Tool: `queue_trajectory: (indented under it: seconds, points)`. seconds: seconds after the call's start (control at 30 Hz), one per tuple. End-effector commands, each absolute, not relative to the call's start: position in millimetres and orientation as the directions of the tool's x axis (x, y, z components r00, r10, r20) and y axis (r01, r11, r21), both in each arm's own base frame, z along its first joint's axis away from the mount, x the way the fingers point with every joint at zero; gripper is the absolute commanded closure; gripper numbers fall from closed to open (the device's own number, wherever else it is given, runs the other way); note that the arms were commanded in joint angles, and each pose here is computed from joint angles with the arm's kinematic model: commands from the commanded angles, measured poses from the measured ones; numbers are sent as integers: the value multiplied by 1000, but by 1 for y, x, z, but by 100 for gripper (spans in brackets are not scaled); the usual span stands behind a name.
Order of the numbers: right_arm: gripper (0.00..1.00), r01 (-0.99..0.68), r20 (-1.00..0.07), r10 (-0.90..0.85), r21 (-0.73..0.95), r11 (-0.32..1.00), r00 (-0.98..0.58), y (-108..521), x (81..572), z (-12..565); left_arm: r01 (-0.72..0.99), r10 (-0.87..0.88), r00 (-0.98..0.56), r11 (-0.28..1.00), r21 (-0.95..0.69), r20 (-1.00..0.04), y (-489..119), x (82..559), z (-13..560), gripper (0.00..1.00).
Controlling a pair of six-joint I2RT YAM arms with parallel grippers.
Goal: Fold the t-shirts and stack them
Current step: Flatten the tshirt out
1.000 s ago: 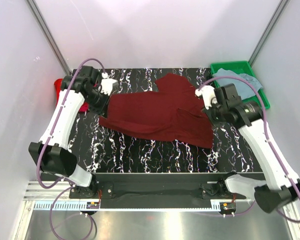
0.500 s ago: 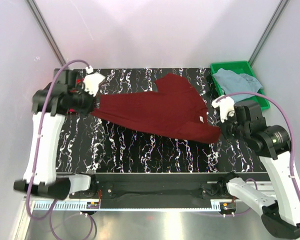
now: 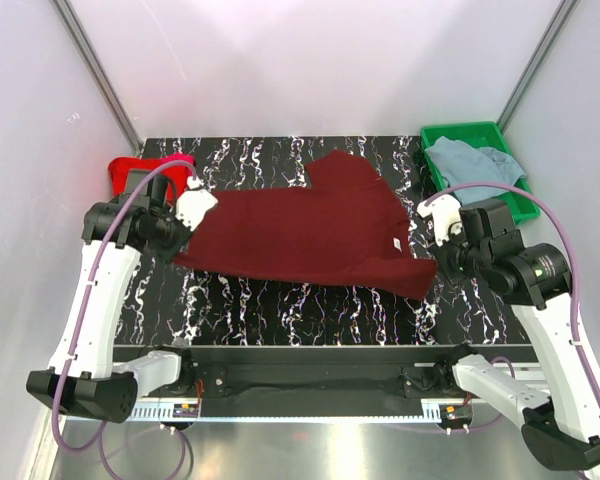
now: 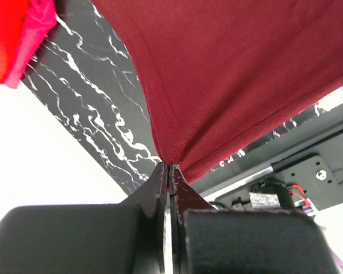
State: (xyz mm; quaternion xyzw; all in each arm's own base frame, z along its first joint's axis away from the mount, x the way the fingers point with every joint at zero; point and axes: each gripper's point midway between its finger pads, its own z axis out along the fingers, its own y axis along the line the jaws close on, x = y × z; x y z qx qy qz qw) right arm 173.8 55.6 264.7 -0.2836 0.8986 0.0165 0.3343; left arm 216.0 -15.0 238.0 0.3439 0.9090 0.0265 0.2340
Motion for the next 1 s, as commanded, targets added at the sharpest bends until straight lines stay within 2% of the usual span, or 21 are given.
queue_trajectory:
  seconds: [0.0, 0.63, 0.83, 0.97]
  points:
    - [100, -519, -654, -496, -180, 836, -571, 56, 177, 279, 657, 674, -691, 736, 161, -262, -1, 163, 228, 100]
    - [100, -571, -678, -585, -288, 769, -445, 89, 274, 272, 692, 691, -718, 721, 13, -80, 3, 179, 188, 100]
    - [100, -574, -673, -589, -289, 766, -447, 98, 296, 262, 654, 652, -756, 754, -64, -47, 4, 192, 177, 100]
    - [100, -569, -671, -590, -295, 768, -449, 100, 305, 255, 618, 615, -786, 778, -115, -61, 3, 208, 174, 100]
